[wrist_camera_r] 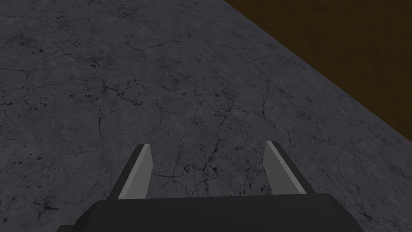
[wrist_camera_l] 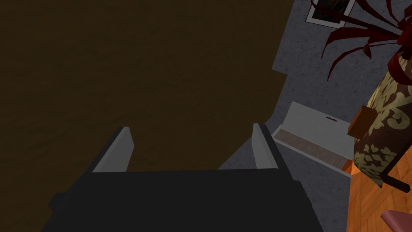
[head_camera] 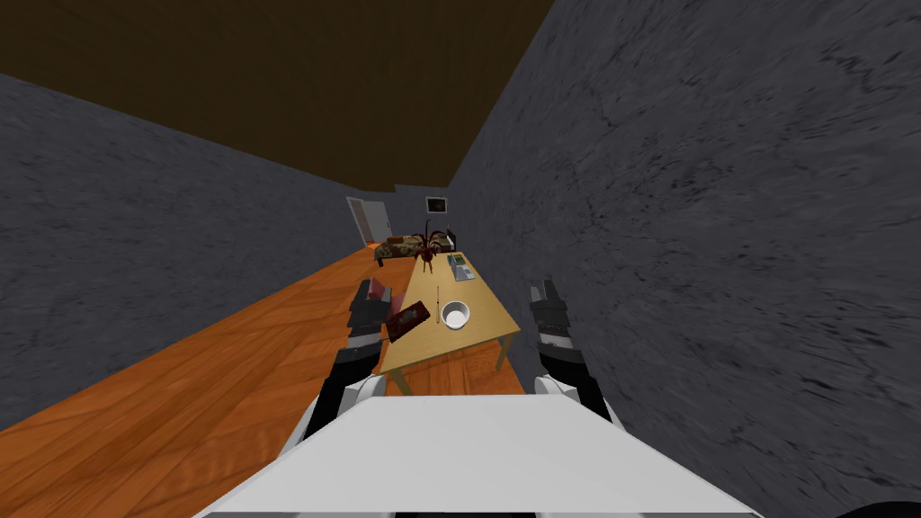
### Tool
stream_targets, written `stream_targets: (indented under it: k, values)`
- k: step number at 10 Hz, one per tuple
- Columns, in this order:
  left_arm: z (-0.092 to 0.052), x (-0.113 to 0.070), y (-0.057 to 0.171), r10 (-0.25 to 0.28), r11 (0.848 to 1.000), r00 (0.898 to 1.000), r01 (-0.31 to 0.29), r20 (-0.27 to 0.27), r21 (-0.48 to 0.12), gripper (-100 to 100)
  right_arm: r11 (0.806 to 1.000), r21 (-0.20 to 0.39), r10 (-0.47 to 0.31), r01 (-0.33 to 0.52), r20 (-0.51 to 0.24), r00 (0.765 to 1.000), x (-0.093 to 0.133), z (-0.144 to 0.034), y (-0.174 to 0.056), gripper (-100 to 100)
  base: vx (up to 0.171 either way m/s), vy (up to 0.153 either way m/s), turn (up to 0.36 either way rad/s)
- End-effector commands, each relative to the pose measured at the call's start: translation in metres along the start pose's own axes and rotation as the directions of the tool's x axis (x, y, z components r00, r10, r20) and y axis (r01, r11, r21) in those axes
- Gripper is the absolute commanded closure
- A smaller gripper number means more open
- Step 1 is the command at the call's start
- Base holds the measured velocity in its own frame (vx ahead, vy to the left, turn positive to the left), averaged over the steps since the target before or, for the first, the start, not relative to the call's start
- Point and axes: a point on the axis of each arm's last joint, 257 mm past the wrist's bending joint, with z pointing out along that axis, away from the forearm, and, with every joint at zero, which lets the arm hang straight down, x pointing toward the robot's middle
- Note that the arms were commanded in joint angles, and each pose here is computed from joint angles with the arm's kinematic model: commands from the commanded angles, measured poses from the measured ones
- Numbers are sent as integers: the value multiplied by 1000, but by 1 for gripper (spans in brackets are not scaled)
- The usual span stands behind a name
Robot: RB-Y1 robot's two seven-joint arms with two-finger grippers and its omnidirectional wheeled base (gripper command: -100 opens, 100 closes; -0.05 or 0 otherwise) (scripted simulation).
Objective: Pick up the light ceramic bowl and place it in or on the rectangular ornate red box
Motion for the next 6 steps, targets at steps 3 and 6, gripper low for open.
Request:
stream_targets:
  k: [3, 6]
  values:
    - [6, 2, 24, 13, 997, 999, -15, -31, -74, -100, 1000, 0, 0, 0, 0, 1000, 0, 0, 0, 0, 0, -47, 20]
    - [12, 1, 55, 27, 986, 998, -36, -52, -164, -100, 1000, 0, 0, 0, 0, 1000, 0, 0, 0, 0, -16, -71, 13]
